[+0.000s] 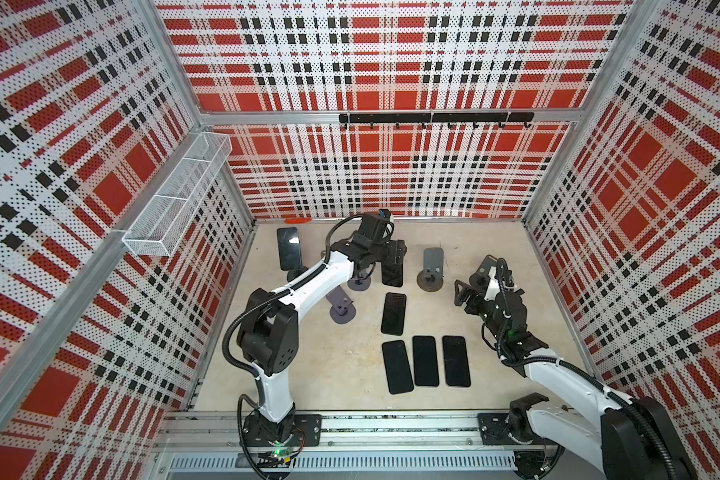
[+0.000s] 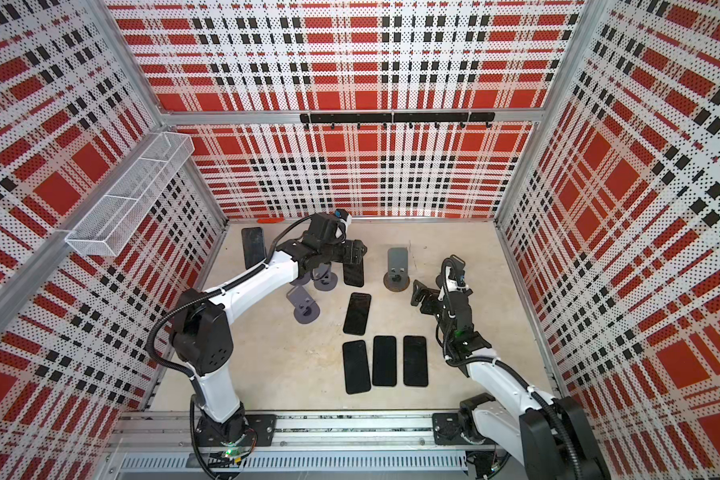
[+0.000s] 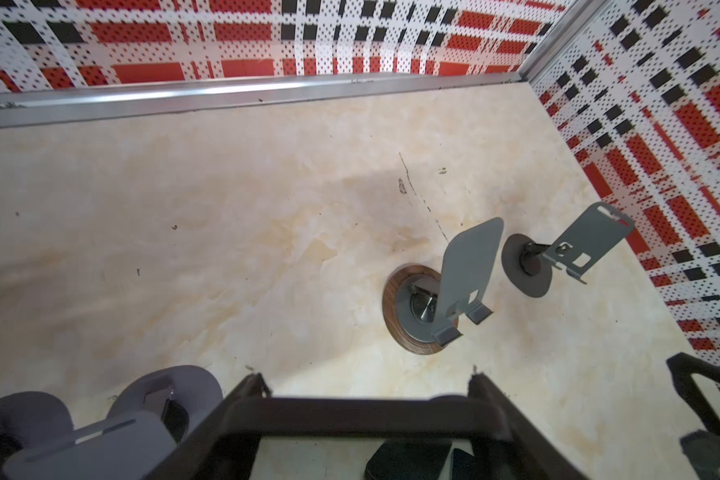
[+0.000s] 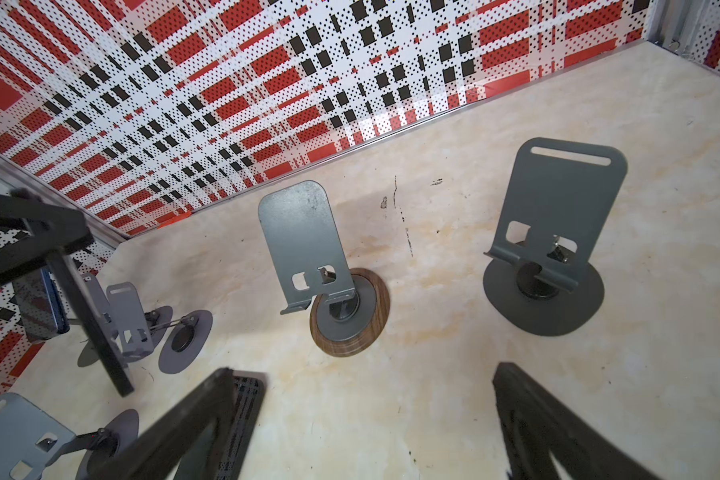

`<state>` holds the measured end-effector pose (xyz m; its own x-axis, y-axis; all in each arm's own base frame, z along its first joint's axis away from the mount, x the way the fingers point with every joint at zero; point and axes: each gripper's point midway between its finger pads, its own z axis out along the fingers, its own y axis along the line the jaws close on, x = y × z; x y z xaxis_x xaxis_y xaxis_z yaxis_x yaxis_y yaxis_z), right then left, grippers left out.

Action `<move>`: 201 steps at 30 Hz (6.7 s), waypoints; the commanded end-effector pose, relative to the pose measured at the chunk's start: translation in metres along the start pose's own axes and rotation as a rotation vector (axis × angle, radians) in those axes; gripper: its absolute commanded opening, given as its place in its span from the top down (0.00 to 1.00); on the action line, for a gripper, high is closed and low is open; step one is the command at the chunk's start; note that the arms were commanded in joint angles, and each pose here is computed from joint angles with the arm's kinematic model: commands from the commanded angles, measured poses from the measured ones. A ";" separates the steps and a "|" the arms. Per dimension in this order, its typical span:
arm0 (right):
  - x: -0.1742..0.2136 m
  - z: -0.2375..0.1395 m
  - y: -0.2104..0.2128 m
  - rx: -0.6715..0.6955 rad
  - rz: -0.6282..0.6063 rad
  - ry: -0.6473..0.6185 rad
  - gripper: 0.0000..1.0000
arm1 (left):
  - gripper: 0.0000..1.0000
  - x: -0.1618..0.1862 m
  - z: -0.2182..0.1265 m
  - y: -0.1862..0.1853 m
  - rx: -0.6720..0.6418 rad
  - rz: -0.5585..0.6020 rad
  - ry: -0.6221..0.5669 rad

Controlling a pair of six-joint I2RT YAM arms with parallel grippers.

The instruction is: Remove the phone from the phone stand

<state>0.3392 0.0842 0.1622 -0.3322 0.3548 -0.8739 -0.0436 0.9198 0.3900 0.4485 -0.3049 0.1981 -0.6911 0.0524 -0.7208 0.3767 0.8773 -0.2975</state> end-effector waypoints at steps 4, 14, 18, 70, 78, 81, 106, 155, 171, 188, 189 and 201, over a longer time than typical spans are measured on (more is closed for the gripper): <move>0.002 -0.004 -0.005 0.023 -0.001 -0.006 0.00 | 0.36 -0.024 0.013 -0.007 -0.027 0.005 -0.077; 0.001 -0.005 -0.006 0.026 -0.001 -0.011 0.00 | 0.36 -0.020 0.048 0.002 -0.131 0.018 -0.063; 0.001 -0.004 -0.006 0.027 -0.003 -0.010 0.00 | 0.36 -0.013 0.065 0.009 -0.159 0.019 -0.038; 0.005 -0.001 -0.001 -0.001 0.002 0.012 0.00 | 0.33 0.060 0.167 0.067 -0.306 0.010 0.110; 0.006 -0.001 -0.001 -0.003 0.005 0.014 0.00 | 0.31 0.069 0.172 0.074 -0.319 0.008 0.128; 0.005 -0.001 0.001 -0.009 0.005 0.013 0.00 | 0.29 0.072 0.174 0.076 -0.325 0.009 0.134; 0.001 -0.006 0.010 -0.066 0.017 -0.012 0.00 | 0.18 0.077 0.176 0.080 -0.332 0.023 0.150; -0.006 -0.013 0.010 -0.067 0.024 -0.038 0.00 | 0.02 -0.099 -0.102 0.115 -0.501 -0.002 -0.335; -0.002 -0.011 0.007 -0.058 0.030 -0.037 0.00 | 0.02 -0.063 -0.155 0.256 -0.595 -0.154 -0.287; -0.002 -0.010 0.006 -0.053 0.018 -0.035 0.00 | 0.02 -0.035 -0.121 0.333 -0.679 -0.240 -0.061; -0.001 -0.010 0.006 -0.050 0.018 -0.032 0.00 | 0.02 -0.035 -0.121 0.335 -0.686 -0.247 -0.062; 0.000 -0.009 0.004 -0.043 0.015 -0.031 0.00 | 0.02 -0.039 -0.120 0.353 -0.705 -0.224 -0.047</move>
<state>0.3301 0.0874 0.1652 -0.3221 0.3777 -0.8681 -0.0778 0.9033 0.4219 0.5308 0.0556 0.1977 -0.6621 -0.1922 -0.7243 -0.2799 0.9600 0.0011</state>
